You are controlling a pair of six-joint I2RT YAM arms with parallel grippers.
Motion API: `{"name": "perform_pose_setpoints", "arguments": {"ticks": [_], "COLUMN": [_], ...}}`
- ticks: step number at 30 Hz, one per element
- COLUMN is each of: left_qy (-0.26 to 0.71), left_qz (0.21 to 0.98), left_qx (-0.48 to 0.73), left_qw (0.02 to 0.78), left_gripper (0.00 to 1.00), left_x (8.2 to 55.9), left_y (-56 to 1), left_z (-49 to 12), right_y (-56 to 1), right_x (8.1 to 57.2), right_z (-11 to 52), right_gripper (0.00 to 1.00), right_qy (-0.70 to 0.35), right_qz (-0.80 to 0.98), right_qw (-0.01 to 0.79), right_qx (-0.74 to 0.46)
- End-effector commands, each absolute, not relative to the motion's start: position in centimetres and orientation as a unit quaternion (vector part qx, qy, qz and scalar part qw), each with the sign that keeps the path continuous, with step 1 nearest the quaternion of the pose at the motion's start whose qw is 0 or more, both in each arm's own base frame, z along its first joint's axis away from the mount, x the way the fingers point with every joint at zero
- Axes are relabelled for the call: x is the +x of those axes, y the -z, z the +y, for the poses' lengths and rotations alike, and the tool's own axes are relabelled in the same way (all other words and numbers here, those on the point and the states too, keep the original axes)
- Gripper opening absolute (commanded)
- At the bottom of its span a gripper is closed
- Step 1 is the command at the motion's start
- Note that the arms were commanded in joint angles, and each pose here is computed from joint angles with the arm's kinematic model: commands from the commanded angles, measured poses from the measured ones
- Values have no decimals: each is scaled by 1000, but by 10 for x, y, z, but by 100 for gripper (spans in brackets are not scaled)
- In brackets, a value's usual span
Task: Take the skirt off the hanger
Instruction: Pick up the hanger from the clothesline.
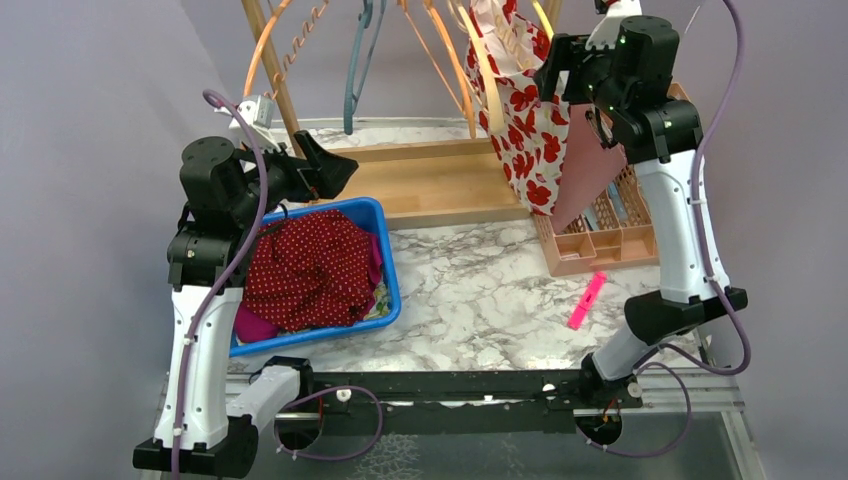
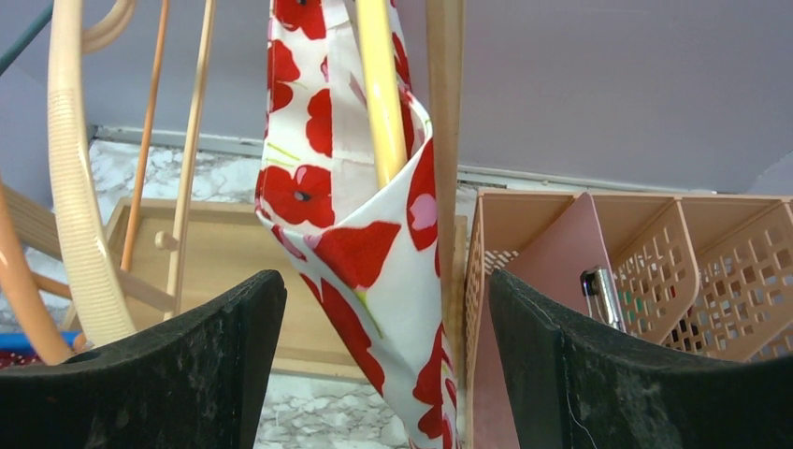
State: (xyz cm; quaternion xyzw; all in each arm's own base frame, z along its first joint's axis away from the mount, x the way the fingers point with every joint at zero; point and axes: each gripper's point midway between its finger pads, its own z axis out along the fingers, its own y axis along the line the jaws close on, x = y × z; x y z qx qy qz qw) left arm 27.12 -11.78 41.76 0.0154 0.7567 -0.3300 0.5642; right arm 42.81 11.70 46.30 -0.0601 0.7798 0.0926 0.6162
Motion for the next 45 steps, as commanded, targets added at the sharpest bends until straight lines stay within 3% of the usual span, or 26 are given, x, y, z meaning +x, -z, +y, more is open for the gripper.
{"name": "perform_pose_setpoints", "arguments": {"ticks": [1,23,35,45], "left_qy": [340,380,396,420], "left_qz": [735,720,716,714], "left_qx": [62,122,105,93], "left_qw": [584,568,566,552], "left_gripper": [99,99,99,99], "left_x": [270,261,262,259], "left_y": [-440,-454,-468,-474], "left_z": [-125,-144,-145,-150], "right_y": [-474,-440,-493,-561], "right_x": [445,481,471,448], "right_z": [116,158,168,156], "right_gripper": [84,50,3,1], "right_qy": [-91,-173,-224,-248], "right_qz": [764,751,696,632], "right_qw": [636,629,676,733], "right_qx": [-58,-100,-88,-45]}}
